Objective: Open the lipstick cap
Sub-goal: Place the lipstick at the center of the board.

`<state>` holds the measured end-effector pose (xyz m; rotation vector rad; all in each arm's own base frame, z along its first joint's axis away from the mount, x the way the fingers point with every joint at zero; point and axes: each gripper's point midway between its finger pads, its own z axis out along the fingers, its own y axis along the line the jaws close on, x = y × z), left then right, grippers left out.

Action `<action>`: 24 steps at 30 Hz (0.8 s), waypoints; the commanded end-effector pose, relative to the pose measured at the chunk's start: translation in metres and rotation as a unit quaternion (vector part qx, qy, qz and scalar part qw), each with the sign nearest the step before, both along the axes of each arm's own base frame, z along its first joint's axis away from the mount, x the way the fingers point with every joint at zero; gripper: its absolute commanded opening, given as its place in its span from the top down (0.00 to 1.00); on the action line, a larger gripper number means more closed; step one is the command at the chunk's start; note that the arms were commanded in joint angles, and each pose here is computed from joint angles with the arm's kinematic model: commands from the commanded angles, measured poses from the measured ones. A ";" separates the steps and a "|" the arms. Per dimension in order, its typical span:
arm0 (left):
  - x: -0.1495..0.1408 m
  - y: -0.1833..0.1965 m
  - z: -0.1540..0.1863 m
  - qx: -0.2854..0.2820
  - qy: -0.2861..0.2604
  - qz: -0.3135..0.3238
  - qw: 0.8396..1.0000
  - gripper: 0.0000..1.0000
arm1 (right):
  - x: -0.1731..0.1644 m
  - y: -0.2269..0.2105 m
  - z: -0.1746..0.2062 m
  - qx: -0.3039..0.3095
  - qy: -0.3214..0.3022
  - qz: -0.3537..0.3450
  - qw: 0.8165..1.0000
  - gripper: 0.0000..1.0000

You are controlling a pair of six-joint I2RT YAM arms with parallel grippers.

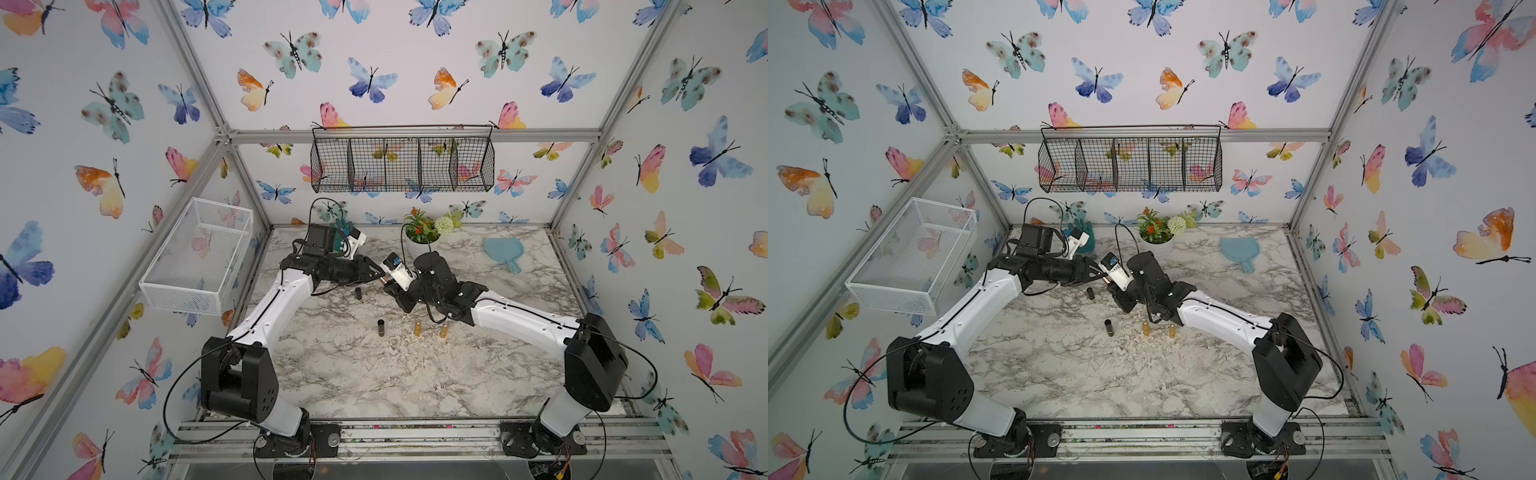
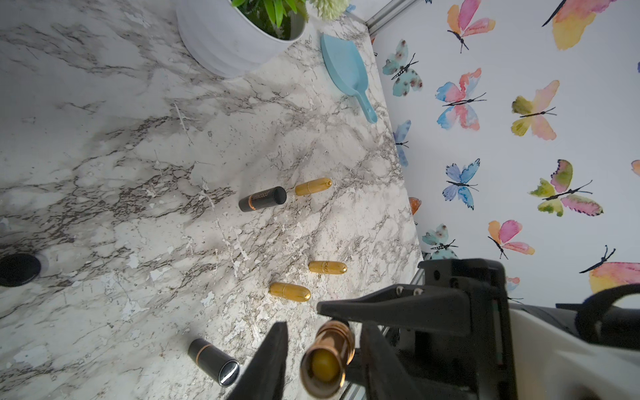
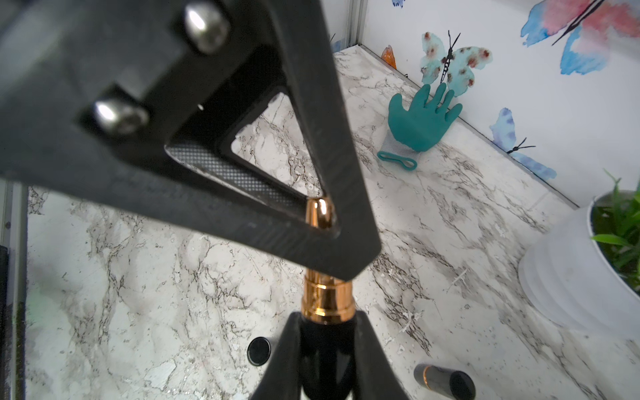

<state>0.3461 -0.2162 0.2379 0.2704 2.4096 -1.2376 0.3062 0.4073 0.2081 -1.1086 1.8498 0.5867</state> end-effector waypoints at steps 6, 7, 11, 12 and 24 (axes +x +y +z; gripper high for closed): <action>-0.002 -0.011 0.008 -0.010 -0.012 -0.026 1.000 0.72 | 0.000 0.007 0.003 -0.002 -0.003 0.007 1.000 0.98; -0.003 -0.011 0.009 -0.011 -0.013 -0.026 1.000 0.74 | 0.000 0.007 0.003 -0.003 -0.002 0.006 1.000 0.98; -0.004 -0.011 0.010 -0.010 -0.014 -0.027 0.999 0.84 | 0.003 0.005 0.000 -0.011 -0.003 -0.003 1.000 0.88; -0.004 -0.010 0.010 -0.008 -0.014 -0.026 1.000 0.85 | 0.004 0.005 0.000 -0.012 -0.004 -0.007 1.000 0.84; 0.010 0.000 0.030 0.014 -0.046 0.015 0.999 0.91 | 0.011 -0.015 0.015 -0.016 -0.032 -0.050 0.998 0.20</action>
